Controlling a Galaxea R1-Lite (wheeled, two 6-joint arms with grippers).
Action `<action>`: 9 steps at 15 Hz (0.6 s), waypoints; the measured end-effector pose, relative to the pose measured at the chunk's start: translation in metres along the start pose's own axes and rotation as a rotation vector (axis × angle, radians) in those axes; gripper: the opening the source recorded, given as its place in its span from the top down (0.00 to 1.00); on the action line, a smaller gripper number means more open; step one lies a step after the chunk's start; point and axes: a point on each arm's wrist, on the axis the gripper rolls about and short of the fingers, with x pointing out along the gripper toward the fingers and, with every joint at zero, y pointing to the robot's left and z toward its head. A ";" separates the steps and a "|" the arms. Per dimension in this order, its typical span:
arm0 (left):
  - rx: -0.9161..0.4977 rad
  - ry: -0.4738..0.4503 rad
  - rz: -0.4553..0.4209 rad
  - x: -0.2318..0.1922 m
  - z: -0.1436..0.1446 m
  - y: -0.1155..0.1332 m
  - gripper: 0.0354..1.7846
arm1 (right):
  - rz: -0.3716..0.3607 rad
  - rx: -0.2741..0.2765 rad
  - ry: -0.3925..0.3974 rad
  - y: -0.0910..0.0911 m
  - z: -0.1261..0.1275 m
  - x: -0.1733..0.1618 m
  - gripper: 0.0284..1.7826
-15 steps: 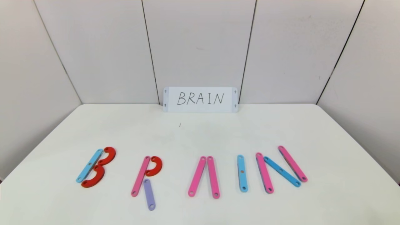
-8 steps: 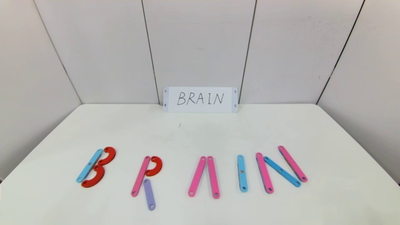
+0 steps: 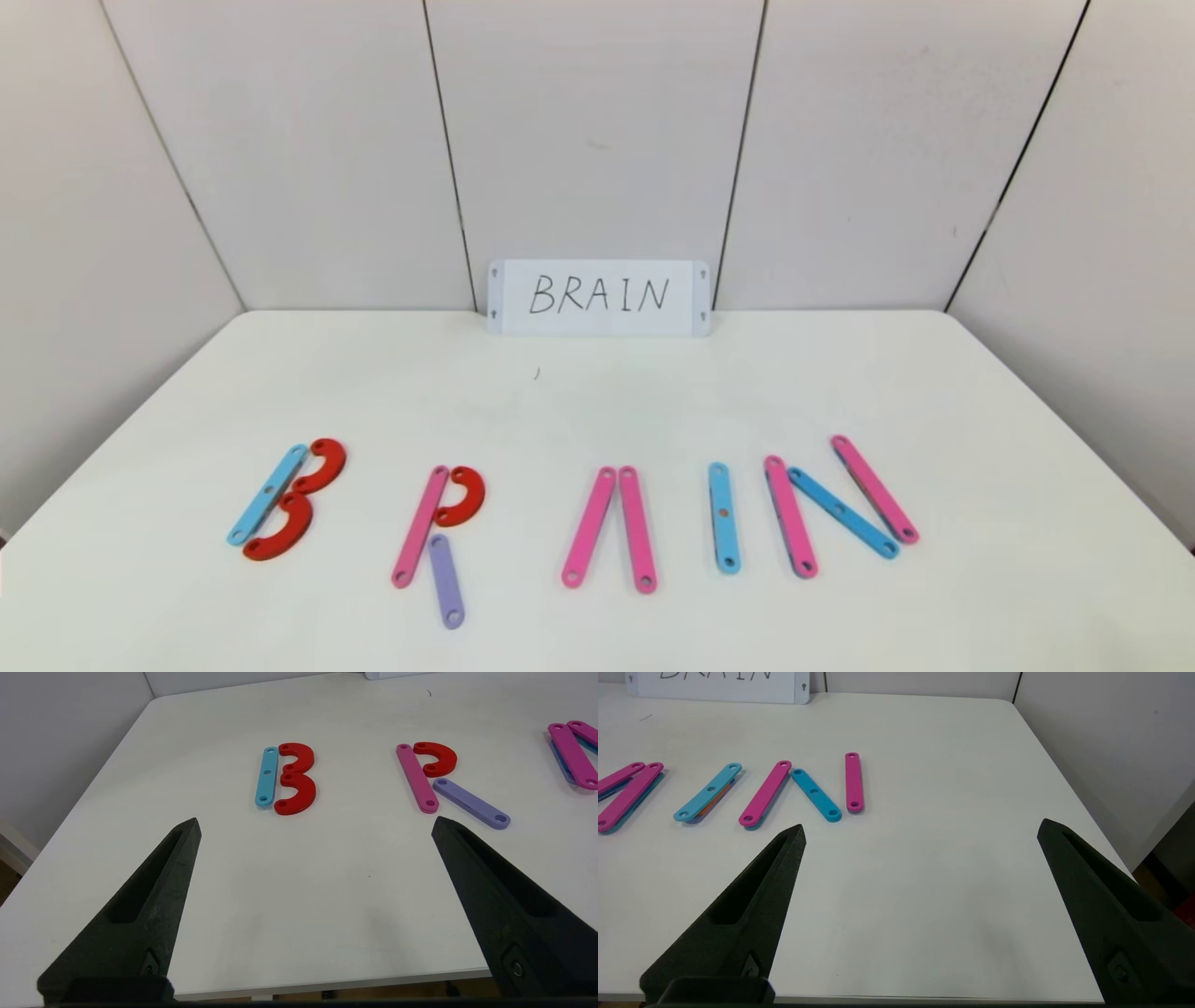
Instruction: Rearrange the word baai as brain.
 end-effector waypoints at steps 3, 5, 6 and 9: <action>-0.006 0.000 0.001 0.000 0.000 0.000 0.03 | 0.000 0.000 0.000 0.000 0.000 0.000 0.03; -0.007 0.000 0.001 0.000 0.000 0.000 0.03 | -0.001 0.000 0.000 0.000 0.000 0.000 0.03; -0.007 0.000 0.001 0.000 0.000 0.000 0.03 | -0.004 0.000 0.001 0.000 0.000 0.000 0.03; -0.007 -0.001 0.002 0.000 0.000 0.000 0.03 | -0.019 0.001 0.000 0.000 0.000 0.000 0.03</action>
